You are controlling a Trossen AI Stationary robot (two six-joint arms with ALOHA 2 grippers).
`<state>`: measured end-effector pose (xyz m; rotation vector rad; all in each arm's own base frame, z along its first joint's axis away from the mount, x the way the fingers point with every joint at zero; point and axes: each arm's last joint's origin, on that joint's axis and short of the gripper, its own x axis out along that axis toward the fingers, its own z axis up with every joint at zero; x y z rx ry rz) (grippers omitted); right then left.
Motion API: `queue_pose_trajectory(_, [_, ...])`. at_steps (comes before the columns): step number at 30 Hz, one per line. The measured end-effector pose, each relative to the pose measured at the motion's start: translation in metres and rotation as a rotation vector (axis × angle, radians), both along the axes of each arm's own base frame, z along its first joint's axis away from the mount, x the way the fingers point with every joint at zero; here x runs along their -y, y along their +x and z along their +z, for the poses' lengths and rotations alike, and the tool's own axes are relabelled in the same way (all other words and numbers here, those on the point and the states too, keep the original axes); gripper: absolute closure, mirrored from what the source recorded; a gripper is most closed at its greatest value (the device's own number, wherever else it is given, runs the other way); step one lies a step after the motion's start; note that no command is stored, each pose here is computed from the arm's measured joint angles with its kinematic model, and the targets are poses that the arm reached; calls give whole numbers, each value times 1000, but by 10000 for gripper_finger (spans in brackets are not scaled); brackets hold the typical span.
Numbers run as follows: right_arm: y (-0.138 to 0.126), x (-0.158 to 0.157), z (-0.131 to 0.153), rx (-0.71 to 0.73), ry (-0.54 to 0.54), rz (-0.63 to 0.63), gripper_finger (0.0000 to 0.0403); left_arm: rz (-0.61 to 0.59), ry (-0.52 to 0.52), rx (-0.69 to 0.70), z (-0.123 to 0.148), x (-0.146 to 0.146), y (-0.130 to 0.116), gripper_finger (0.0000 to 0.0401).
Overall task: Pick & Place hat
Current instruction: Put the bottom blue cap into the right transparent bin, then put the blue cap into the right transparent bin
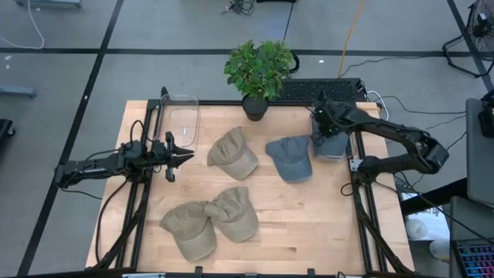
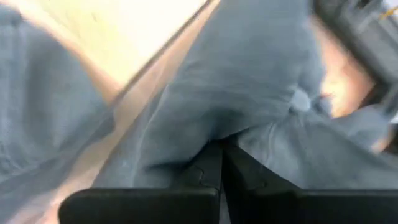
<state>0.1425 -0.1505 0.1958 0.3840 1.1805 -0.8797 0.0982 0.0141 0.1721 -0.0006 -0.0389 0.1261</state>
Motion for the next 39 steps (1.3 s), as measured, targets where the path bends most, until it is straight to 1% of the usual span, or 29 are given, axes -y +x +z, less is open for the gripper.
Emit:
queue_pose_trajectory(10, [-16, -16, 39, 157, -168, 12, 403, 0, 0, 0, 0, 0, 0, 334])
queue_pose_trajectory(13, [-18, -22, 49, 251, -180, 61, 403, 0, 0, 0, 0, 0, 0, 334])
queue_pose_trajectory(15, [-17, -28, 55, 347, -159, 127, 403, 0, 0, 0, 0, 0, 0, 334])
queue_pose_trajectory(18, [-9, -43, 60, 505, -163, 275, 403, 0, 0, 0, 0, 0, 0, 334])
queue_pose_trajectory(22, [4, -66, 59, 699, -192, 457, 403, 0, 0, 0, 0, 0, 0, 334])
queue_pose_trajectory(26, [19, -92, 47, 896, -176, 564, 403, 0, 0, 0, 0, 0, 0, 334])
queue_pose_trajectory(29, [30, -118, 33, 1011, -197, 731, 403, 0, 0, 0, 0, 0, 0, 334])
queue_pose_trajectory(31, [33, -137, 24, 1052, -256, 849, 403, 0, 0, 0, 0, 0, 0, 334])
queue_pose_trajectory(33, [33, -154, 16, 1059, -338, 953, 403, 0, 0, 0, 0, 0, 0, 334])
queue_pose_trajectory(35, [32, -171, 12, 1059, -396, 1016, 401, 0, 0, 0, 0, 0, 0, 334])
queue_pose_trajectory(37, [31, -187, 11, 1069, -394, 1062, 389, 0, 0, 0, 0, 0, 0, 334])
queue_pose_trajectory(39, [29, -204, 10, 1086, -336, 1143, 364, 0, 0, 0, 0, 0, 0, 334])
